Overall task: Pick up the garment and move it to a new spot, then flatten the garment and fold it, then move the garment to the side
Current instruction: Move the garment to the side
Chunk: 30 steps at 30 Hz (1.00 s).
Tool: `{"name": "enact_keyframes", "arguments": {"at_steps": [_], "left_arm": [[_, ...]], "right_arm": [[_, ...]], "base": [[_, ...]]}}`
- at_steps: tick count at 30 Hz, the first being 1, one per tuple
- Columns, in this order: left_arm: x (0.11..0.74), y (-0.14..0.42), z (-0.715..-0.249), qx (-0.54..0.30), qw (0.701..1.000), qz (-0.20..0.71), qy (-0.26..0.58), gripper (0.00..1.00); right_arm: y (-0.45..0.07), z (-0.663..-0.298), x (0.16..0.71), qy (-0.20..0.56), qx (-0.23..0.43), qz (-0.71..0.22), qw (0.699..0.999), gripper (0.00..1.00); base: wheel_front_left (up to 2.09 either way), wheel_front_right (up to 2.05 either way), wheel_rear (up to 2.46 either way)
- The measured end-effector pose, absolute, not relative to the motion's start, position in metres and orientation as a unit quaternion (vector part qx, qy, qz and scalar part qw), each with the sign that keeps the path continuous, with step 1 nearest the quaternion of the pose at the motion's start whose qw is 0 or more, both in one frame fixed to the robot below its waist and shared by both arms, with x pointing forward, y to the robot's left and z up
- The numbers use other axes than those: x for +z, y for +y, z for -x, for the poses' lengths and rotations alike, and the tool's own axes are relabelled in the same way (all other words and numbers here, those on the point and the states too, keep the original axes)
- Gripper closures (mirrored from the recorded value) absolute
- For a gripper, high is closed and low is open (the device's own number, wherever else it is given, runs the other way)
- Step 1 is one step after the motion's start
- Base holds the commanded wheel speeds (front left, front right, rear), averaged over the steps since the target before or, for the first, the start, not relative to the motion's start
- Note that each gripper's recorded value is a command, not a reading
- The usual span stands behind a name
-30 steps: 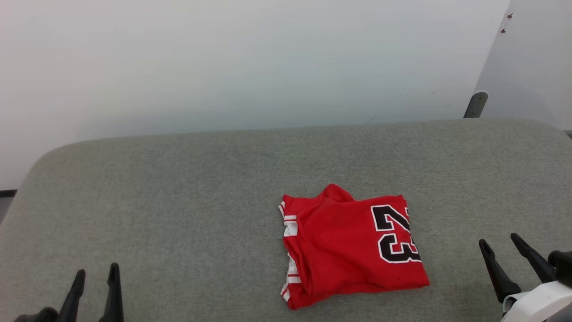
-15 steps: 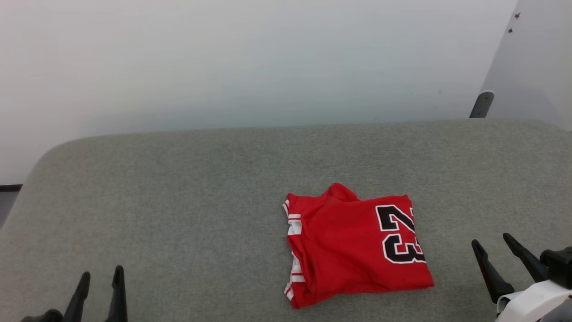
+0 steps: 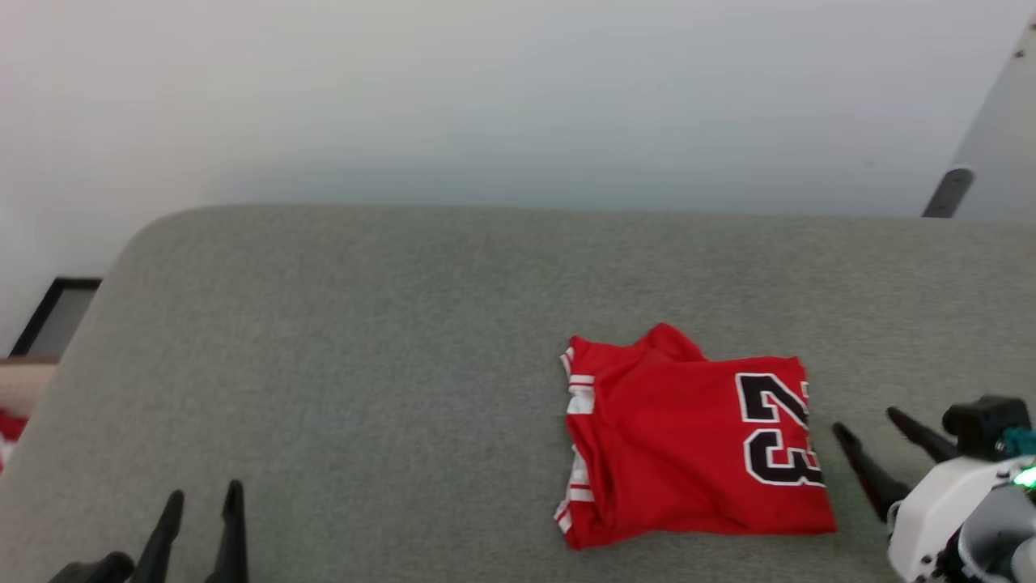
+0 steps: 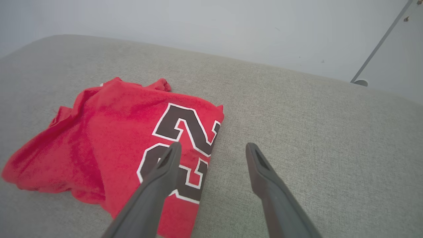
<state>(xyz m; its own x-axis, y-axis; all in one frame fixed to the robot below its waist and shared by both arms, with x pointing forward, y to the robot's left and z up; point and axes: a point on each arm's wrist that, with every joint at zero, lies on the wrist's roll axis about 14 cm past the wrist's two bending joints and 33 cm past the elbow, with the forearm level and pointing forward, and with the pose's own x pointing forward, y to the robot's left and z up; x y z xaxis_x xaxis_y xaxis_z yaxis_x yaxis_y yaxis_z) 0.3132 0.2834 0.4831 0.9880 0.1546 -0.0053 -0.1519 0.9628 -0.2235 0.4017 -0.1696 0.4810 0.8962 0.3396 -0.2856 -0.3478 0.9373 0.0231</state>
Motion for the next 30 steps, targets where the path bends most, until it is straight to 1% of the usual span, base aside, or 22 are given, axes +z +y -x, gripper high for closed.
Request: {"name": "enact_keyframes", "arguments": {"at_steps": [5,13,17,23,24,25,26,30], "left_arm": [[0.476,0.284,-0.313,0.085,0.990,0.117,0.005,0.00],[0.463,0.283,-0.318,0.093,0.988,0.123,0.025,0.00],[0.458,0.281,-0.324,0.094,0.987,0.126,0.032,0.00],[0.452,0.280,-0.331,0.097,0.986,0.129,0.041,0.00],[0.452,0.280,-0.332,0.098,0.986,0.129,0.041,0.00],[0.452,0.280,-0.334,0.098,0.986,0.130,0.041,0.00],[0.452,0.279,-0.334,0.099,0.986,0.131,0.041,0.00],[0.450,0.280,-0.336,0.104,0.985,0.133,0.041,0.00]], "right_arm": [[-0.165,-0.417,0.461,0.206,0.188,0.032,0.960,0.00],[-0.149,-0.425,0.423,0.311,0.214,0.033,0.925,0.00],[-0.143,-0.423,0.400,0.367,0.223,0.036,0.902,0.00],[-0.136,-0.430,0.385,0.418,0.225,0.025,0.880,0.00],[-0.135,-0.431,0.383,0.427,0.226,0.022,0.875,0.15],[-0.132,-0.431,0.382,0.433,0.231,0.025,0.871,0.98],[-0.131,-0.432,0.381,0.437,0.234,0.027,0.868,1.00],[-0.122,-0.434,0.381,0.446,0.250,0.033,0.859,1.00]], "base": [[0.00,0.00,0.00],[0.00,0.00,0.00],[0.00,0.00,0.00],[0.00,0.00,0.00],[0.00,0.00,0.00],[0.00,0.00,0.00],[0.00,0.00,0.00],[0.00,0.00,0.00]]}}
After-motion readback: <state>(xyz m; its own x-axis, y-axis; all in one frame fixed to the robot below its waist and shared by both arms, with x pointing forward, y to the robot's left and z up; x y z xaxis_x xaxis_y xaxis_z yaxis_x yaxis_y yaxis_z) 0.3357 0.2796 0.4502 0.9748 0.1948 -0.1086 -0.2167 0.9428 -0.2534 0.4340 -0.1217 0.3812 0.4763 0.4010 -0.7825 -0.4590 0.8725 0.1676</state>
